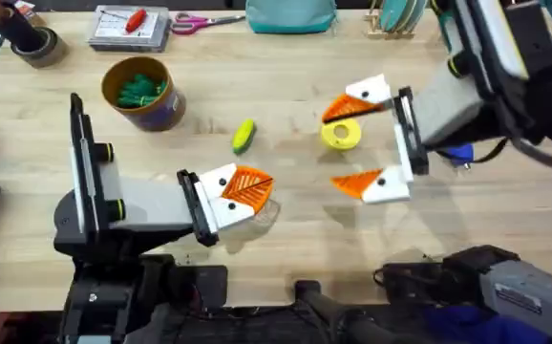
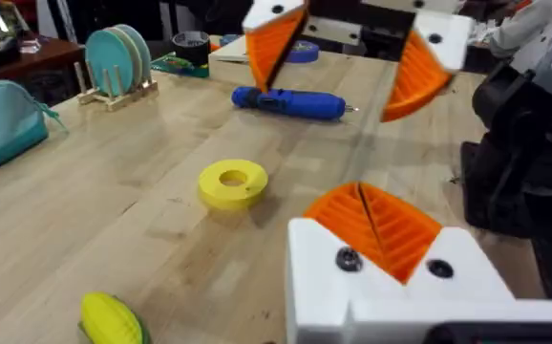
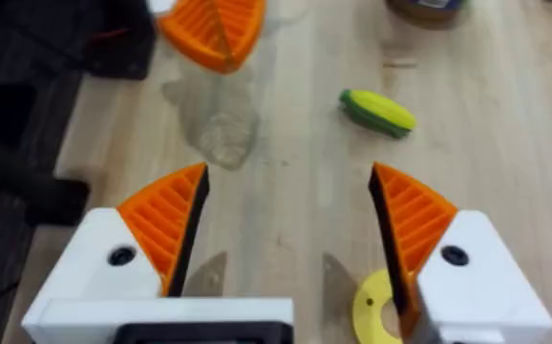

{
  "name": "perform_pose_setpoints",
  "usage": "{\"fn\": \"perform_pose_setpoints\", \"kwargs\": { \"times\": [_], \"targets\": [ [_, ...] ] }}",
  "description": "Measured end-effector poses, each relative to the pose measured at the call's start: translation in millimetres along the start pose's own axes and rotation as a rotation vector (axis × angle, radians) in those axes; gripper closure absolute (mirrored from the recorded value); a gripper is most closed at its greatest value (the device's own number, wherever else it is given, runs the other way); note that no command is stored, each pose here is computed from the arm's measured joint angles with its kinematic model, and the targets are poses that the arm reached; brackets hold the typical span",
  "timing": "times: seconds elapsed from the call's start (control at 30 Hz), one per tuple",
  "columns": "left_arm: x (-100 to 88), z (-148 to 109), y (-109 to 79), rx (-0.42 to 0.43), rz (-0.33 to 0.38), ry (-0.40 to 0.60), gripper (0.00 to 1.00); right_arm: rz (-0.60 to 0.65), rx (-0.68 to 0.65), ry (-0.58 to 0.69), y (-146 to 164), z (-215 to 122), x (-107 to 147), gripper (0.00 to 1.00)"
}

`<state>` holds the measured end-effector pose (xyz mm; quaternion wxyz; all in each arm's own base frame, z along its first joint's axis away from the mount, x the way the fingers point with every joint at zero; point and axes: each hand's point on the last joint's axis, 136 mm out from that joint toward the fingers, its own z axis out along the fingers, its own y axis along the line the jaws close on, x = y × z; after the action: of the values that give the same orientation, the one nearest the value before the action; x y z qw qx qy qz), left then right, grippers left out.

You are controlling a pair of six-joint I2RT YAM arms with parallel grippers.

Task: Pick up the gripper from the table and insert it into the empty holder that is missing its gripper. Then pick up a screw, insert it into the mounting hole, and use the screwdriver to tighten it. Finally, clean up the table by picking up the vegetable and placing it into the bucket.

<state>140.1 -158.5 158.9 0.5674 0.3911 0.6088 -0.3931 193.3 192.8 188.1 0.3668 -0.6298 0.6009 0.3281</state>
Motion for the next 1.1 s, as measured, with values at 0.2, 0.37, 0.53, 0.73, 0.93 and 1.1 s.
{"fn": "perform_pose_setpoints", "kwargs": {
  "times": [0.2,0.37,0.53,0.73,0.93,1.1],
  "targets": [
    [0.0,0.0,0.0,0.000,0.000,0.000,0.993,0.385,0.203,0.091,-41.6,-8.1,13.4,0.005],
    [0.0,0.0,0.0,0.000,0.000,0.000,0.993,0.660,0.383,0.171,-63.8,-33.4,13.7,0.005],
    [0.1,0.0,0.0,0.000,0.000,0.000,0.993,0.759,0.560,0.250,-76.7,-74.1,-2.2,0.004],
    [0.0,0.0,0.0,0.000,0.000,0.000,0.993,0.790,0.765,0.315,-82.7,-126.4,-24.2,0.004],
    [0.0,0.0,0.0,0.000,0.000,0.000,0.993,0.836,0.956,0.371,-75.7,-171.2,-31.5,0.004],
    [0.0,0.0,0.0,0.000,0.000,0.000,0.993,0.922,1.112,0.500,-63.7,-199.6,-7.0,0.004]
  ]
}}
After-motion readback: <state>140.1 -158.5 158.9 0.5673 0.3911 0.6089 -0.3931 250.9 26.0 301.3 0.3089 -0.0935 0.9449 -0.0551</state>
